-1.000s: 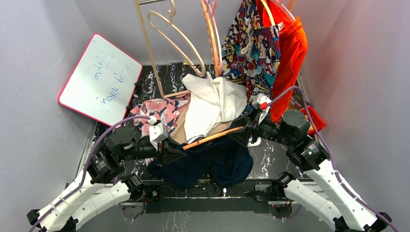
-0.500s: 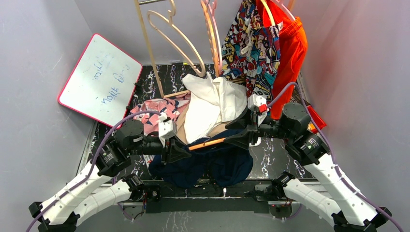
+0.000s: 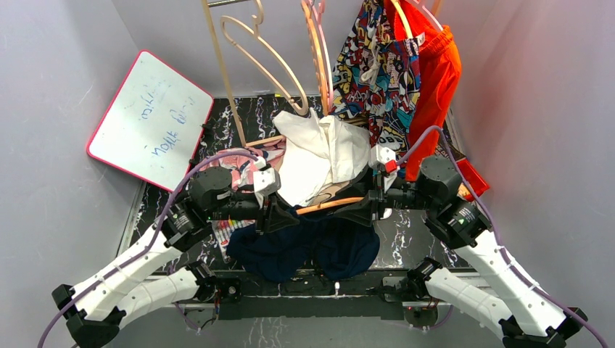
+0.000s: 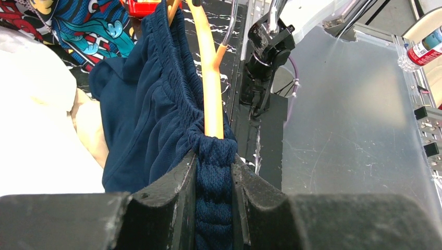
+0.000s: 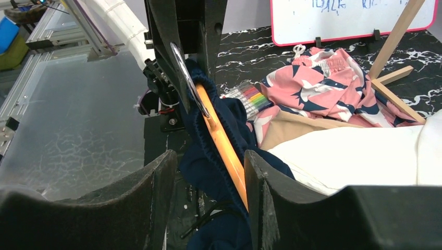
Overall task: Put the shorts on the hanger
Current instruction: Adjust the shorts on the hanger.
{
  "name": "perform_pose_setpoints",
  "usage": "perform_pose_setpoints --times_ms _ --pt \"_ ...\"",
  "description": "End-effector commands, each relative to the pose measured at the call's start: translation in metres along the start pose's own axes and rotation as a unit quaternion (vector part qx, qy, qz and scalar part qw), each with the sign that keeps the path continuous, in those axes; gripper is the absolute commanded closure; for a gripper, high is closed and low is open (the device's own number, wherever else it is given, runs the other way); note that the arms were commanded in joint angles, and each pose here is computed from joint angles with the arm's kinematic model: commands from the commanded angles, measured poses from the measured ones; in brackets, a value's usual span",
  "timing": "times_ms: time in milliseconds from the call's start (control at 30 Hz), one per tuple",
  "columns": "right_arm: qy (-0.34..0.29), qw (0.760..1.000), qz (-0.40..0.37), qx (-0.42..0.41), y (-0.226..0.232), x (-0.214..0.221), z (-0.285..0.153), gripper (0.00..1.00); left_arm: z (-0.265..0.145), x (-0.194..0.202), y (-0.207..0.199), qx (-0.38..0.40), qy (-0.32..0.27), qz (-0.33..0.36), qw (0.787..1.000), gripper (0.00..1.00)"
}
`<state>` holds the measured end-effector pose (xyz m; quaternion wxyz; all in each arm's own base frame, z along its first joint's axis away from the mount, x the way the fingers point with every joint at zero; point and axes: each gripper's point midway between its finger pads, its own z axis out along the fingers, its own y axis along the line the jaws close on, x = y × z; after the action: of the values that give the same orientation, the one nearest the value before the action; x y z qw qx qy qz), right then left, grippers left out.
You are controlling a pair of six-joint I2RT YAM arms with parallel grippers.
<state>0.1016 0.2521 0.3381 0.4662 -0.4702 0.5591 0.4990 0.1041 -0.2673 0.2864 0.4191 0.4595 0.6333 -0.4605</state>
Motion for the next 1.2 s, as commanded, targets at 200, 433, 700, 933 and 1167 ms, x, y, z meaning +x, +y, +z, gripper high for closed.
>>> perform_pose_setpoints --times_ms 200,433,700,933,1167 --pt "-0.006 0.999 -0.04 0.013 -0.003 -0.002 0.004 0.45 0.001 -0.062 -0.017 0.048 -0.07 0.055 0.995 1.0" --pt "0.015 0.999 -0.036 0.01 -0.005 0.009 0.013 0.51 -0.004 -0.069 -0.021 0.05 -0.079 0.056 0.994 1.0" --pt "-0.007 0.999 -0.047 0.023 -0.01 -0.001 0.018 1.0 -0.012 -0.067 -0.018 0.022 -0.088 0.05 0.995 1.0" --pt "-0.026 0.997 -0.055 0.037 -0.01 -0.01 0.014 1.0 -0.022 -0.054 -0.016 -0.001 -0.077 0.038 0.996 0.75" --pt "-0.028 0.998 -0.052 0.035 -0.008 -0.01 0.013 1.0 -0.024 -0.052 -0.013 -0.012 -0.076 0.039 0.996 0.39"
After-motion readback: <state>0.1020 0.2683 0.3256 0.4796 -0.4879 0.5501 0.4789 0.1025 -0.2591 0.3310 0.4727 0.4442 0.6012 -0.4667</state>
